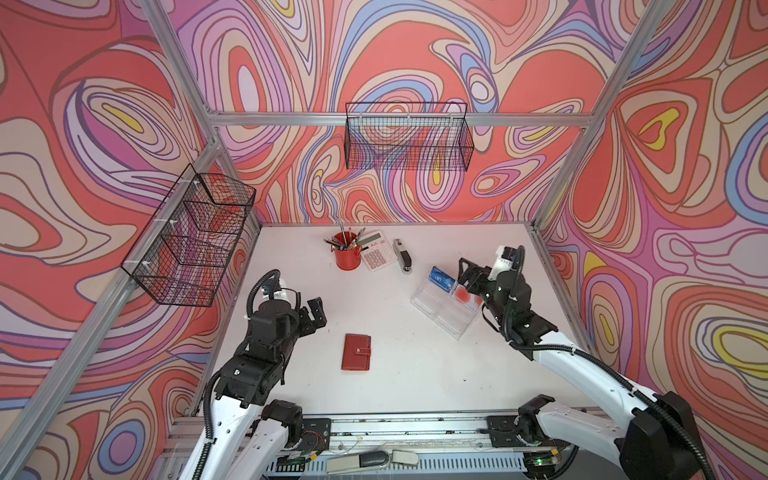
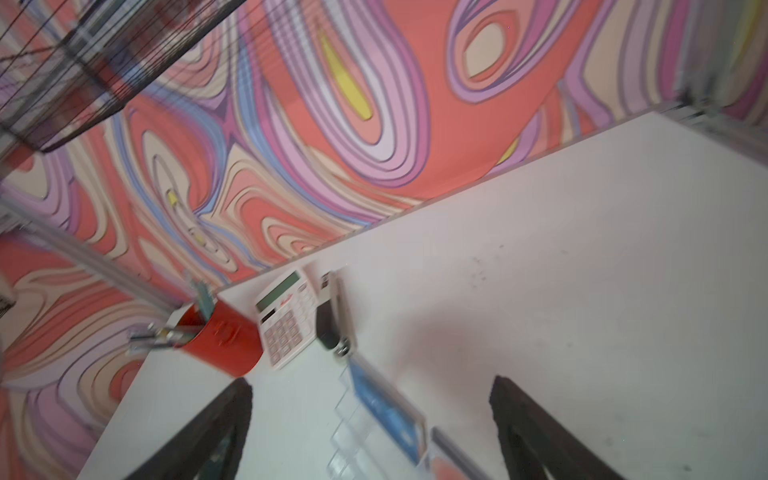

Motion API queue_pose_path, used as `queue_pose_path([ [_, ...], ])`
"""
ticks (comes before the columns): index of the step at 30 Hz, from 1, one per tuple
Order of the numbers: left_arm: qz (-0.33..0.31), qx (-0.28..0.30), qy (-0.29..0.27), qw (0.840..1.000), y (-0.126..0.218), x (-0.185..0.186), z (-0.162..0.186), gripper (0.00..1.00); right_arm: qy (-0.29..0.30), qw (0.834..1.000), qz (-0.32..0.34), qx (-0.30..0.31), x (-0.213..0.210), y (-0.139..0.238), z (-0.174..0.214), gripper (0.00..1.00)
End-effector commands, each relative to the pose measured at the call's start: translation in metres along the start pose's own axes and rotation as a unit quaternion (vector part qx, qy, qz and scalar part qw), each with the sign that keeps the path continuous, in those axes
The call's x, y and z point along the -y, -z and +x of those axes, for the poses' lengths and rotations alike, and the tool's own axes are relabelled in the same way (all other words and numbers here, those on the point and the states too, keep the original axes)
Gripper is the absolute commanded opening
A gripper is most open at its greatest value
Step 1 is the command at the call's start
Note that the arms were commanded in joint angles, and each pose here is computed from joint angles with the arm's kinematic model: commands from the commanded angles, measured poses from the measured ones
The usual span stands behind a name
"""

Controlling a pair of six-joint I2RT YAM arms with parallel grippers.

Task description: Put the credit cards into the card holder

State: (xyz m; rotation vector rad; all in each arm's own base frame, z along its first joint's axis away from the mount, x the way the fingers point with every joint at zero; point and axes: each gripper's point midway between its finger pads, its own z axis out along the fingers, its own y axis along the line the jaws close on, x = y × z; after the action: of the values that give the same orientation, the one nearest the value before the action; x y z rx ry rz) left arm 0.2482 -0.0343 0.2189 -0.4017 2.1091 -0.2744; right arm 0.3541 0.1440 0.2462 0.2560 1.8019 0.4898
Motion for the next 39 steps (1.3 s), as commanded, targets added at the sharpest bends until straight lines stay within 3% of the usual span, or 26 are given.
queue_pose_path([
  [1, 0.018, -0.003, 0.030, 0.999, -0.008, 0.010, -0.002, 1.00, 0.030, 0.999, 0.016, 0.024, -0.021, 0.004, 0.007, 0.93],
  [4, 0.046, -0.042, 0.013, 0.998, -0.011, 0.021, 0.011, 1.00, 0.039, 0.999, -0.004, -0.033, -0.045, -0.015, 0.042, 0.86],
  [8, 0.115, -0.108, 0.009, 0.987, -0.022, 0.040, 0.046, 1.00, 0.110, 0.989, 0.013, -0.101, -0.077, -0.030, 0.104, 0.69],
  [10, 0.110, -0.124, 0.016, 0.986, -0.028, 0.040, 0.053, 0.84, 0.132, 0.982, -0.025, -0.131, -0.110, -0.024, 0.118, 0.61],
  [13, 0.053, -0.143, 0.037, 0.988, -0.042, 0.022, 0.063, 0.70, 0.169, 0.977, -0.052, -0.119, -0.133, -0.006, 0.132, 0.67],
  [16, 0.039, -0.181, 0.056, 0.981, -0.049, 0.020, 0.076, 0.59, 0.146, 0.974, -0.087, -0.152, -0.146, -0.004, 0.153, 0.69],
  [23, 0.036, -0.220, 0.069, 0.972, -0.065, 0.009, 0.116, 0.58, 0.129, 0.954, -0.105, -0.248, -0.159, -0.010, 0.218, 0.66],
  [27, -0.008, -0.235, 0.038, 0.971, -0.064, -0.009, 0.125, 0.58, 0.125, 0.957, -0.090, -0.244, -0.156, -0.011, 0.227, 0.66],
  [31, 0.032, -0.239, 0.049, 0.969, -0.060, 0.004, 0.127, 0.53, 0.110, 0.957, -0.088, -0.254, -0.155, -0.007, 0.238, 0.65],
  [39, 0.043, -0.271, 0.089, 0.957, -0.061, -0.001, 0.159, 0.48, 0.116, 0.952, -0.094, -0.268, -0.169, 0.024, 0.267, 0.63],
])
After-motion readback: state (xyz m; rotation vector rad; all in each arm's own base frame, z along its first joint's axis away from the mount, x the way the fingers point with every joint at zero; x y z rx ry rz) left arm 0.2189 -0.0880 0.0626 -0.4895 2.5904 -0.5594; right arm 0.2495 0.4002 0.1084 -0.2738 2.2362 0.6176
